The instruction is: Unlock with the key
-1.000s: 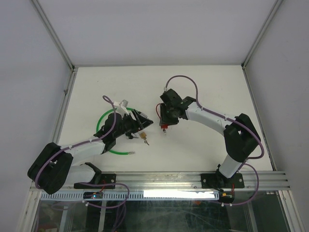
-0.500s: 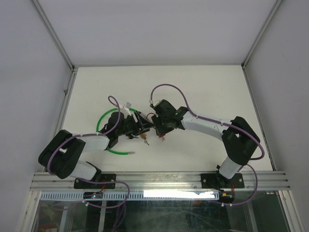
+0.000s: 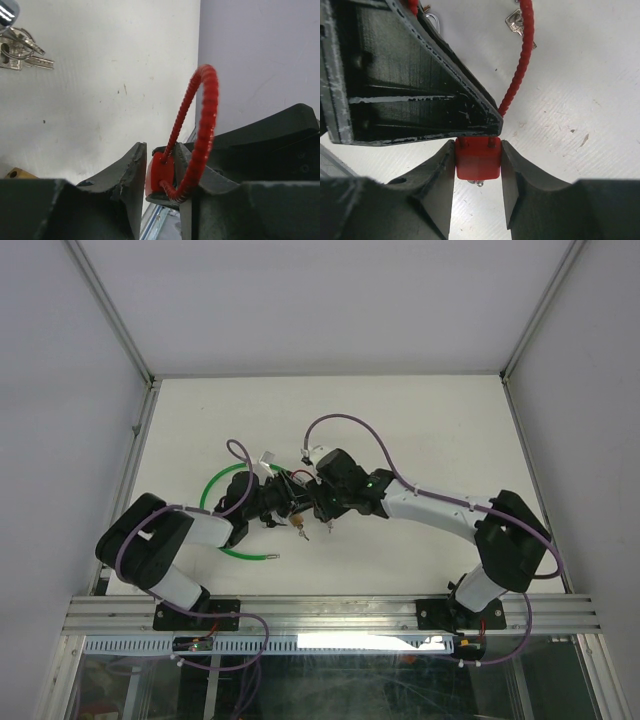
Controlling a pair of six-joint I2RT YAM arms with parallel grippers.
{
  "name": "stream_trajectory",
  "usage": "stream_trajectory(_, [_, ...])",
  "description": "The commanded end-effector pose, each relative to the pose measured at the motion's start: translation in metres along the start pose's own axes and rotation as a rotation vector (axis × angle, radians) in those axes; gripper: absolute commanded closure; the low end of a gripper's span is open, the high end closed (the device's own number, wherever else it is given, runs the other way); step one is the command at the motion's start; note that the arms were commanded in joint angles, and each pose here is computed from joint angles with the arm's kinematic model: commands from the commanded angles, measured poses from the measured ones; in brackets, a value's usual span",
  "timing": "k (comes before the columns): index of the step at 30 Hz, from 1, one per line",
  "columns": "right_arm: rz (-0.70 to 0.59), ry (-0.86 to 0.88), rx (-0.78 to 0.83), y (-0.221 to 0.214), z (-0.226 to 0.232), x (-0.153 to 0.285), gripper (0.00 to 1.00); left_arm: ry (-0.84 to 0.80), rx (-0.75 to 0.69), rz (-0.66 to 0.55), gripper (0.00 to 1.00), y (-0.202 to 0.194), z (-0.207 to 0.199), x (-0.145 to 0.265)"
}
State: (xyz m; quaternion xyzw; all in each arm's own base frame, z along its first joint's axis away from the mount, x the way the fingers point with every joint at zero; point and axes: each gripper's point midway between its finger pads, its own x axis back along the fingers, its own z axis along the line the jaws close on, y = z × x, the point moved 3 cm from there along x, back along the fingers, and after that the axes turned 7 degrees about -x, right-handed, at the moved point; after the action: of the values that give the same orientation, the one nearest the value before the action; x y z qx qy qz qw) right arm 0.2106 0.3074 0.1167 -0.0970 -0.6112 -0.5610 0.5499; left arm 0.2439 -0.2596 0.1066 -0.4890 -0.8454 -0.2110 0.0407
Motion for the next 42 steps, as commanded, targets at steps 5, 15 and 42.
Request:
stream_trajectory(5, [-0.206,0.088,0.006,0.04,0.021,0.02,0.81,-0.168,0.022,-0.026,0.97,0.007,-0.03,0.004])
stream_trajectory(15, [-0.314,0.115,-0.032,0.039,0.017,0.048,0.4,-0.223,0.089,-0.08,1.0,0.01,-0.035,0.013])
stream_trajectory(42, [-0.241,0.162,0.004,0.005,0.018,0.022,0.45,-0.235,0.126,-0.11,1.0,0.014,-0.038,0.016])
